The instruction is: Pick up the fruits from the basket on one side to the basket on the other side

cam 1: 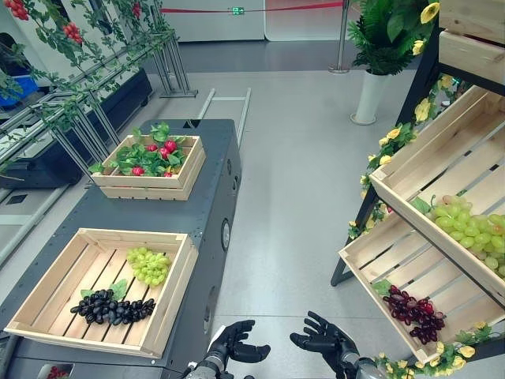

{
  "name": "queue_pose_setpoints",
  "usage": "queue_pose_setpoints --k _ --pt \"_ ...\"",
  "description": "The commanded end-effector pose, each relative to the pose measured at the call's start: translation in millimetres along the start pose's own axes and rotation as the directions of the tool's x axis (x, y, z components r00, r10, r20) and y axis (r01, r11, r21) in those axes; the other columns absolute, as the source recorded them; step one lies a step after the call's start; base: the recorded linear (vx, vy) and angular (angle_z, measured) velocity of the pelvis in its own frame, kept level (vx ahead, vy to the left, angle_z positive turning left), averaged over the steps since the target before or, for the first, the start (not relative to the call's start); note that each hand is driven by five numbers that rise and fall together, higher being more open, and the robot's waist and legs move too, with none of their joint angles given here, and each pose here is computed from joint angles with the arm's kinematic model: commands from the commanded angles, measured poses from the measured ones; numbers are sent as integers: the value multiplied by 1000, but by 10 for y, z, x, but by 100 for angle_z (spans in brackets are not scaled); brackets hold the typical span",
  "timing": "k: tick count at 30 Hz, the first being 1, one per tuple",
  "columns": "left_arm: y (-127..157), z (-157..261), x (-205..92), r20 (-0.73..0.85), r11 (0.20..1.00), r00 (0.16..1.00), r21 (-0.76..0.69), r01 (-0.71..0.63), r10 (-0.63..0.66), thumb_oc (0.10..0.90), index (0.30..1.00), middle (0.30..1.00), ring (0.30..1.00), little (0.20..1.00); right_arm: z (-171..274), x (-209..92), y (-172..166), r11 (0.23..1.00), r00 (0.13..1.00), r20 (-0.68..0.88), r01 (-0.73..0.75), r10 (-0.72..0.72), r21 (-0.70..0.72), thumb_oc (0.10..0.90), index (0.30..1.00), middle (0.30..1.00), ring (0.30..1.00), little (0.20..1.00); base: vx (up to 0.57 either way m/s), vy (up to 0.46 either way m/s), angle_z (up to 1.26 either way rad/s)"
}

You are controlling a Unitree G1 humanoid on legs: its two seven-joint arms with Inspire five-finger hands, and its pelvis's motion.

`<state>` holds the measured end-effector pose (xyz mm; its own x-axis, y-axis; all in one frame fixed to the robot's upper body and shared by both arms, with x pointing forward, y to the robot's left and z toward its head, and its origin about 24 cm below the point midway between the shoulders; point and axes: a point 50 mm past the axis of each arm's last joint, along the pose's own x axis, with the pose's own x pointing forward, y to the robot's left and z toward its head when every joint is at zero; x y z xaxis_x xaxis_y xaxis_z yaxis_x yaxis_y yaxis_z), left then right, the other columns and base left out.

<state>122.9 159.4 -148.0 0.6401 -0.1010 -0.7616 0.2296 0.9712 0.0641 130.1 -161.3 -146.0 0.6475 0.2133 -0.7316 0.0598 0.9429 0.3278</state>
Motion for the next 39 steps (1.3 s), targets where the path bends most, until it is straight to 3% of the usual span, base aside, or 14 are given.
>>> queue_pose_setpoints --k 1,6,12,25,28,33,39 --pt "34 498 168 176 1000 984 13 -14 11 800 900 900 900 900 394 171 231 995 986 142 -98 93 33 800 900 900 900 900 0 0 0" --pt "20 458 174 139 1000 990 -1 3 -3 800 900 900 900 900 391 178 241 995 987 138 -92 86 38 800 900 900 900 900 0 0 0" --pt "-13 431 168 138 991 990 134 13 -32 800 900 900 900 900 365 180 239 995 988 137 -76 67 63 800 900 900 900 900 0 0 0" --pt "-63 795 201 305 937 949 349 -34 -79 800 900 900 900 900 514 214 212 996 987 148 -74 67 43 800 900 900 900 900 -6 -1 0" --pt "18 1024 166 440 966 898 230 -117 4 800 900 900 900 900 536 211 197 997 987 150 -67 60 46 800 900 900 900 900 -7 -12 0" --pt "272 1505 -50 687 977 712 13 -213 146 800 900 900 900 900 576 179 221 994 982 181 -61 43 91 800 900 900 900 900 -47 -59 3" --pt "500 1806 -297 819 937 526 -39 -347 229 800 900 900 900 900 598 149 247 994 977 198 -96 86 45 800 900 900 900 900 -8 -41 11"
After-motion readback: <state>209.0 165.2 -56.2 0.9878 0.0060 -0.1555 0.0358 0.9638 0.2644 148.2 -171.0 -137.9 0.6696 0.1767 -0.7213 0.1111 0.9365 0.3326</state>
